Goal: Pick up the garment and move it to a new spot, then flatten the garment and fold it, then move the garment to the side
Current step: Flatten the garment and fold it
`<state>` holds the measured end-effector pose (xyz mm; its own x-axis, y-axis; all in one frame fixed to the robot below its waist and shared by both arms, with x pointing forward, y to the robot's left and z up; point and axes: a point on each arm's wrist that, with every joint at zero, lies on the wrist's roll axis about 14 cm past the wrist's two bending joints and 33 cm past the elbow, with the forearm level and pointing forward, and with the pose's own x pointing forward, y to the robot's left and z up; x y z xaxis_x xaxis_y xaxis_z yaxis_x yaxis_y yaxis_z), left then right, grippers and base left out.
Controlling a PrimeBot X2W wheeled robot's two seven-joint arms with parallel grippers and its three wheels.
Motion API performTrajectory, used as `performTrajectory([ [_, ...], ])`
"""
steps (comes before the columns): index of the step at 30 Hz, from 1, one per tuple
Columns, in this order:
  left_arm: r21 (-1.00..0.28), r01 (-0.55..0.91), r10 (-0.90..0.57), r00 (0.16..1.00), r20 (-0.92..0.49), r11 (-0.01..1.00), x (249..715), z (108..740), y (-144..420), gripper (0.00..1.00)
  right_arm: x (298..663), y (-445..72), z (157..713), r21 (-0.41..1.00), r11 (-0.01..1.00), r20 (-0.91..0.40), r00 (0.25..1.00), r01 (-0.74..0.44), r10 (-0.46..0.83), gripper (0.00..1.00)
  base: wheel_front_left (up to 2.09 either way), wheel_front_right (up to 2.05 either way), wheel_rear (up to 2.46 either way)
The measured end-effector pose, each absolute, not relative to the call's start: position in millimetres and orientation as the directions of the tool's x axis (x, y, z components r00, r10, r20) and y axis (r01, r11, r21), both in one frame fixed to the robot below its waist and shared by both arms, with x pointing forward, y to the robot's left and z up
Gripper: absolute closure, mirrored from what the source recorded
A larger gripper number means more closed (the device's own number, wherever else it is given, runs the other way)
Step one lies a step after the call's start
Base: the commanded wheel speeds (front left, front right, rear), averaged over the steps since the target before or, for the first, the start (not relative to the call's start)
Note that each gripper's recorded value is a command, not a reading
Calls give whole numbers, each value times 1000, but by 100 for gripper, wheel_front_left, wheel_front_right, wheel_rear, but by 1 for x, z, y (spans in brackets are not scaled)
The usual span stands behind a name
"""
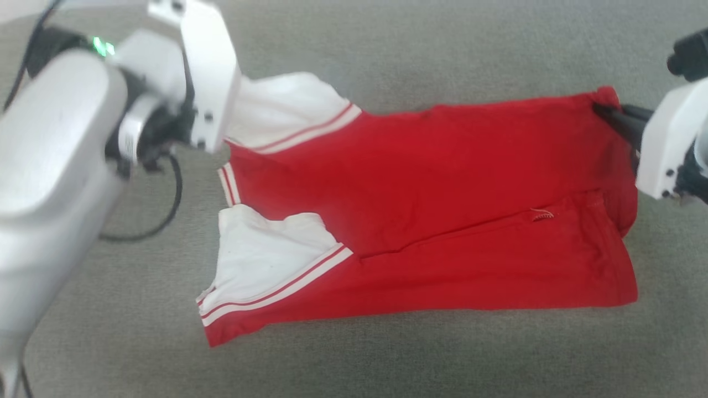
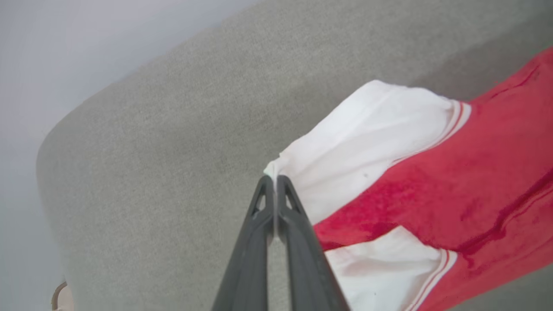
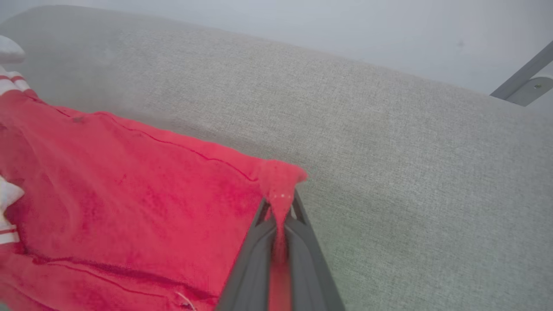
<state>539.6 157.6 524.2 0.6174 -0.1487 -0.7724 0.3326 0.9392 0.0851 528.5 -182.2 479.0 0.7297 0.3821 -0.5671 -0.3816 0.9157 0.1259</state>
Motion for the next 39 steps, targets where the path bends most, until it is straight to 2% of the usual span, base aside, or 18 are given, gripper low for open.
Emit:
performTrajectory([
  [11,83,354,-156,595,-788,932,460,518,159,100,489,-192,479,141,920,-570,730,-366,378,100,0,0,0],
  [17,6,329,-173,511,-842,944,417,483,157,100,454,-202,446,198,936,-644,681,-291,348,100,0,0,0],
  [21,-62,300,-198,448,-872,952,399,454,155,100,442,-203,427,225,943,-682,652,-245,332,100,0,0,0],
  [24,-86,278,-205,433,-878,957,395,437,156,100,437,-197,418,257,940,-693,636,-223,340,100,0,0,0],
  [25,-87,286,-210,434,-876,954,394,434,156,79,435,-197,415,261,941,-700,629,-215,338,91,0,0,0],
  [26,-91,285,-215,444,-870,954,395,431,156,55,433,-196,412,269,940,-703,624,-209,339,73,0,0,0],
  [27,-99,280,-221,447,-867,955,395,429,156,51,431,-196,410,264,942,-710,619,-206,335,56,0,0,0],
  [28,-101,278,-223,450,-865,955,395,427,156,31,430,-196,409,260,944,-714,617,-205,331,13,0,0,0],
  [29,-96,277,-218,456,-863,956,396,426,159,0,430,-195,410,261,943,-712,618,-205,332,0,0,0,0],
  [34,-94,262,-226,535,-814,960,403,435,164,0,429,-191,415,258,943,-704,628,-211,333,0,0,0,0],
  [39,-95,244,-235,649,-724,965,408,457,170,0,425,-190,425,267,941,-679,653,-207,336,0,0,0,0],
])
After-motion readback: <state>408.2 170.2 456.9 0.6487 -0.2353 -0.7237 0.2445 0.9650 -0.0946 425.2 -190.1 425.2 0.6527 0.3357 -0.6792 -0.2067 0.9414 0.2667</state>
